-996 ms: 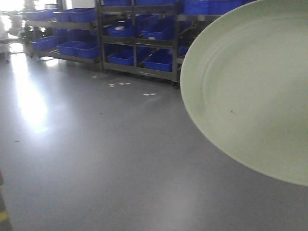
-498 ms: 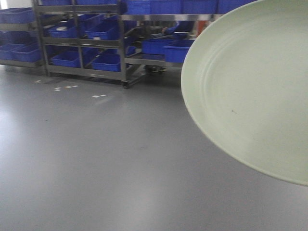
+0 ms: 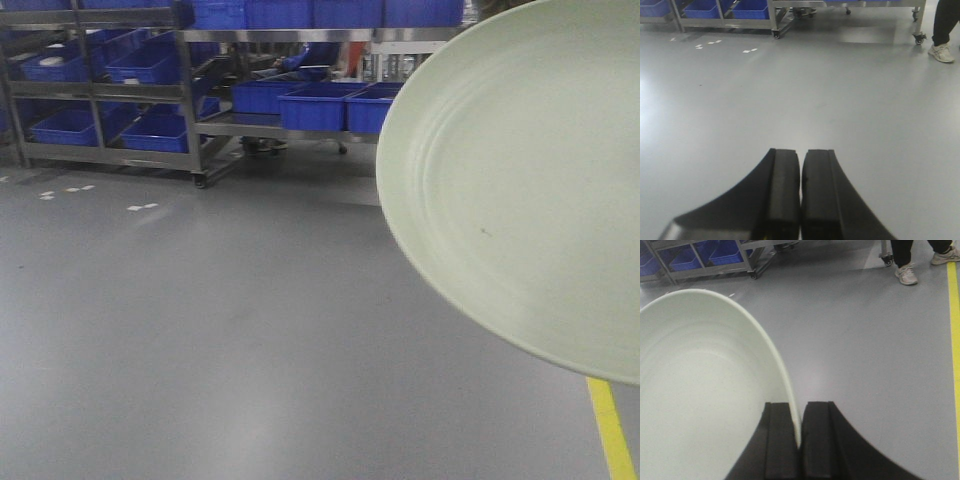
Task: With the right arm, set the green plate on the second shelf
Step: 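Drive the base away from the table holding the plate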
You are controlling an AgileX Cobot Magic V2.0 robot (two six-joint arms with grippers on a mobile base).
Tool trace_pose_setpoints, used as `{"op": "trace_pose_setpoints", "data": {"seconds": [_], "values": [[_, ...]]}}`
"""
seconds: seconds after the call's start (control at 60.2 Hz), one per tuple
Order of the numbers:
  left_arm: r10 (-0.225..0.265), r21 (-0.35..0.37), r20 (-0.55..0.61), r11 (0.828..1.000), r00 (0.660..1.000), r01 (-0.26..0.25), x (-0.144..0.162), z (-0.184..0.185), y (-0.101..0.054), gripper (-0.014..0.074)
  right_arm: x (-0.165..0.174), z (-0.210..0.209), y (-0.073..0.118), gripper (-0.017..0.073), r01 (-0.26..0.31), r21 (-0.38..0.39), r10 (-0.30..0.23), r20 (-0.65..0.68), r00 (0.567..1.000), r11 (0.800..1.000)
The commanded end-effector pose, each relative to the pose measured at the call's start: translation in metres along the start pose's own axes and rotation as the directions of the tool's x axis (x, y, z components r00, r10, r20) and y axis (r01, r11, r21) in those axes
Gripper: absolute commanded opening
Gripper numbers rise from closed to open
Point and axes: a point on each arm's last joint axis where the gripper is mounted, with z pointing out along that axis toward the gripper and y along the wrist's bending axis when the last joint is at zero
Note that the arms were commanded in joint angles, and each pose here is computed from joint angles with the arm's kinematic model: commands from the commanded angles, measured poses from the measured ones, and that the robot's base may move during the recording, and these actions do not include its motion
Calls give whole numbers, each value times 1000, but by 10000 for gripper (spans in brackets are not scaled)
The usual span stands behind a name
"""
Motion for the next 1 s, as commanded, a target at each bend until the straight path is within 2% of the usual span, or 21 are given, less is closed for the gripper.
{"op": "trace_pose_setpoints", "data": {"seconds": [0.0,0.98], "values": [[4,3,54,1000,999,-4,5,2,0,124,-21,-3,5,56,0,-24,3,144,990,1000],[4,3,54,1000,999,-4,5,2,0,124,-21,-3,5,56,0,-24,3,144,990,1000]]}}
